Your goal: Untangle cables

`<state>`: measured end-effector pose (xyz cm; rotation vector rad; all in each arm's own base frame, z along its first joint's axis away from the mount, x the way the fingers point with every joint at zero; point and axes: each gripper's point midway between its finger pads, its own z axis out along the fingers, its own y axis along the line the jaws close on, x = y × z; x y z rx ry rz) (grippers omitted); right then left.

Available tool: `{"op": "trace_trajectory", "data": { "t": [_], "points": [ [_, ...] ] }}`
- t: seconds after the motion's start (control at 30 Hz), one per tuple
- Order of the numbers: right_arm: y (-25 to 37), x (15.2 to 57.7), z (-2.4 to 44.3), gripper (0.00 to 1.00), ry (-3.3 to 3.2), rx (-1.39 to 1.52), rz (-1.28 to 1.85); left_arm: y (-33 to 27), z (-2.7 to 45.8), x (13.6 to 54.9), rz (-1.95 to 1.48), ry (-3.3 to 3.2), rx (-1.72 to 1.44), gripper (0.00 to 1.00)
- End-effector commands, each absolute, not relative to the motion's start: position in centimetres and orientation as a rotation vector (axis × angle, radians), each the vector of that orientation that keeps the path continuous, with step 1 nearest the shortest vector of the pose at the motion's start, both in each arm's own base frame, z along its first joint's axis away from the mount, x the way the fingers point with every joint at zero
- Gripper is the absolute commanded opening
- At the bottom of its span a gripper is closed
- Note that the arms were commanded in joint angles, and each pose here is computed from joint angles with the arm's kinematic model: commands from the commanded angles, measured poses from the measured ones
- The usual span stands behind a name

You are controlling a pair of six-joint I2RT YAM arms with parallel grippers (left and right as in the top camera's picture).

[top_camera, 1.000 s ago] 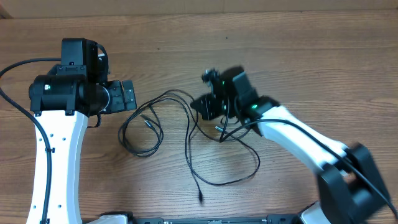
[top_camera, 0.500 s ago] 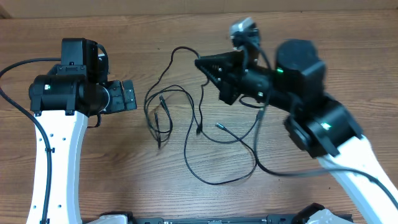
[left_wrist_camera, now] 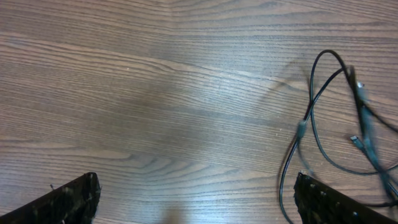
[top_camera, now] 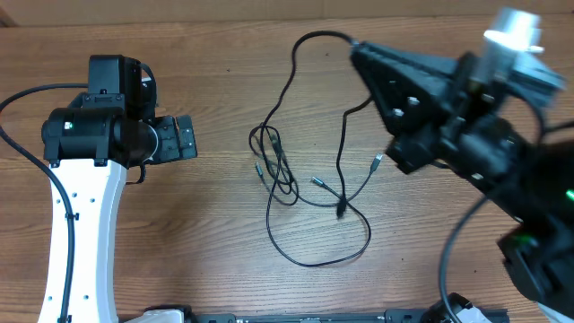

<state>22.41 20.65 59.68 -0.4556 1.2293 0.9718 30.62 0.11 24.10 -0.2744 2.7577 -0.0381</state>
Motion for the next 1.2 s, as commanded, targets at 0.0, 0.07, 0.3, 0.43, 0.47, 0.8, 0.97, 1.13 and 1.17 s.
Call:
{"op": "trace_trajectory", "data": {
  "t": [0.0,0.07,0.3,0.43,0.47,0.8,0.97,1.13,1.17],
  "points": [
    [19.0,20.5,63.0,0.04,1.135,-0.417,0.979,0.0,25.3,30.7,-0.051,2.72,-0.246,1.0],
    [18.6,20.0,64.0,0.04,1.1,-0.414,0.981,0.0,25.3,30.7,-0.051,2.72,-0.246,1.0],
    [16.4,17.0,69.1,0.04,0.898,-0.357,1.03,0.0,25.3,30.7,-0.051,2.72,-0.246,0.99],
    [15.9,16.6,69.9,0.04,0.861,-0.332,1.043,0.0,25.3,30.7,-0.051,2.72,-0.246,1.0],
    [16.1,17.3,69.3,0.04,0.895,-0.326,1.039,0.0,25.3,30.7,-0.051,2.72,-0.246,1.0],
    [20.0,24.8,61.1,0.04,1.272,-0.347,0.918,0.0,25.3,30.7,-0.051,2.72,-0.246,1.0],
    [16.7,19.5,69.9,0.04,0.883,-0.287,1.02,0.0,25.3,30.7,-0.051,2.72,-0.246,1.0],
    [12.4,14.7,74.9,0.04,0.655,-0.21,0.995,0.0,25.3,30.7,-0.051,2.72,-0.246,1.0],
    [11.9,14.9,75.1,0.04,0.655,-0.187,0.966,0.0,25.3,30.7,-0.051,2.72,-0.246,1.0]
  ]
}}
